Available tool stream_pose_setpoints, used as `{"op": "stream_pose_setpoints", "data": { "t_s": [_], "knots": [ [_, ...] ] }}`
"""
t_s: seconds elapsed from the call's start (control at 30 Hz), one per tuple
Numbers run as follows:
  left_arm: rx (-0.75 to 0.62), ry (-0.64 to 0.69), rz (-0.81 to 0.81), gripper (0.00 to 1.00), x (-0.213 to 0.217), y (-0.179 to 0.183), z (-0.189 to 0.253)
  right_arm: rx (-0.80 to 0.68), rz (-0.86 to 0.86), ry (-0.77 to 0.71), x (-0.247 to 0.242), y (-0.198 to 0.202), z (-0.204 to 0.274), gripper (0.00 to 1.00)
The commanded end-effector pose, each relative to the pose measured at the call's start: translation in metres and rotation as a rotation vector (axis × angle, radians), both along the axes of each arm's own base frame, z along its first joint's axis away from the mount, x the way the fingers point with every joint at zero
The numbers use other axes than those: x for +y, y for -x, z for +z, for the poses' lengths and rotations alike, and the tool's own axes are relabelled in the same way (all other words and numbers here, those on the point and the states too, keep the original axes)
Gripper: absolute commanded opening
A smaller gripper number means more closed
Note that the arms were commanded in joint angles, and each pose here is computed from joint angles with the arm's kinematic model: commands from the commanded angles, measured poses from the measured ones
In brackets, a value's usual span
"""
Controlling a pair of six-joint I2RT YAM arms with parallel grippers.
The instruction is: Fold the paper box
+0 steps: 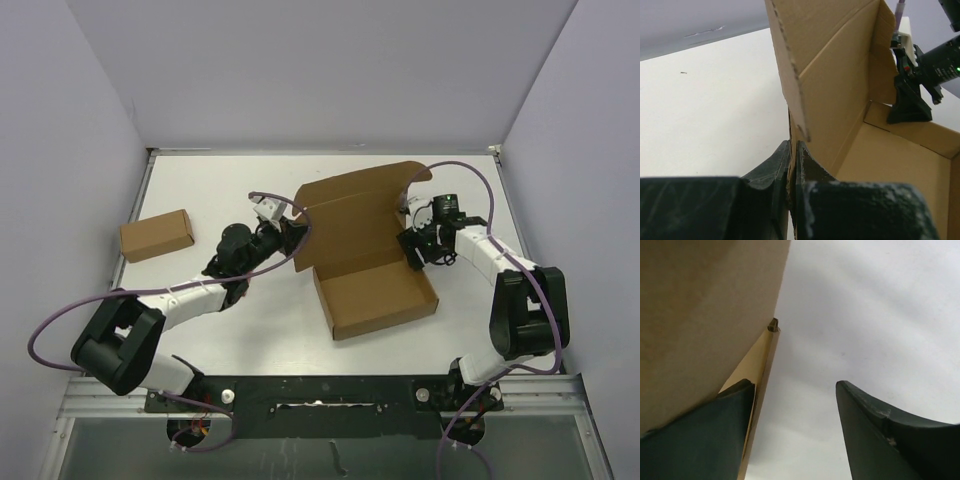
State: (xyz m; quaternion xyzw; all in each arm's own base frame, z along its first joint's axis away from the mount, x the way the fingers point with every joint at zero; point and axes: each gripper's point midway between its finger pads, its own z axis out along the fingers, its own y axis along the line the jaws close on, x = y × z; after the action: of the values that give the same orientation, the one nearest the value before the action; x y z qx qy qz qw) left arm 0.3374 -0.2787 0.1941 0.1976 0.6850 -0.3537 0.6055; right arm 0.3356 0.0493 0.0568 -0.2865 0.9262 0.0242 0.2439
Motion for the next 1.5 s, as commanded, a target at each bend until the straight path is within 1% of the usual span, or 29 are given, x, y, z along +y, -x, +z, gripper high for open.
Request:
{"op": "stream_pose_setpoints", "data": {
  "t_s": [0.0,0.1,0.27,0.37,0.43,0.6,0.9,1.0,1.13,1.23,1.4,1.47],
  "knots": [
    [-0.083,0.053,-0.159,0.0,-0.032,0.031,0.033,0.067,0.408,-0.219,0.067,0.046,0.007,0.69],
    [-0.093,0.058,-0.162,0.0,-0.032,0.033,0.036,0.052,0.392,-0.281,0.069,0.045,0.017,0.71],
    [-0.117,0.062,-0.174,0.0,-0.034,0.037,0.042,0.033,0.362,-0.417,0.072,0.044,0.036,0.78],
    [-0.129,0.063,-0.172,0.0,-0.033,0.039,0.045,0.01,0.361,-0.466,0.075,0.045,0.047,0.8],
    [-0.136,0.064,-0.163,0.0,-0.031,0.038,0.047,-0.003,0.346,-0.446,0.071,0.044,0.046,0.8],
    [-0.156,0.062,-0.157,0.0,-0.029,0.039,0.051,0.018,0.275,-0.328,0.049,0.036,0.029,0.78],
    [-0.22,0.056,-0.12,0.0,-0.02,0.039,0.067,0.015,0.271,-0.214,0.031,0.035,0.019,0.74],
    [-0.262,0.051,-0.107,0.0,-0.015,0.041,0.077,-0.007,0.282,-0.228,0.034,0.033,0.025,0.74],
    [-0.337,0.056,-0.109,0.0,-0.01,0.048,0.093,-0.061,0.297,-0.292,0.044,0.03,0.041,0.78],
    [-0.38,0.049,-0.116,0.0,-0.008,0.053,0.102,-0.085,0.271,-0.324,0.04,0.024,0.047,0.79],
    [-0.395,0.029,-0.147,0.0,-0.009,0.058,0.101,-0.163,0.243,-0.387,0.023,0.015,0.06,0.81],
    [-0.396,0.027,-0.164,0.0,-0.012,0.059,0.1,-0.205,0.257,-0.405,0.021,0.013,0.067,0.84]
  ]
}}
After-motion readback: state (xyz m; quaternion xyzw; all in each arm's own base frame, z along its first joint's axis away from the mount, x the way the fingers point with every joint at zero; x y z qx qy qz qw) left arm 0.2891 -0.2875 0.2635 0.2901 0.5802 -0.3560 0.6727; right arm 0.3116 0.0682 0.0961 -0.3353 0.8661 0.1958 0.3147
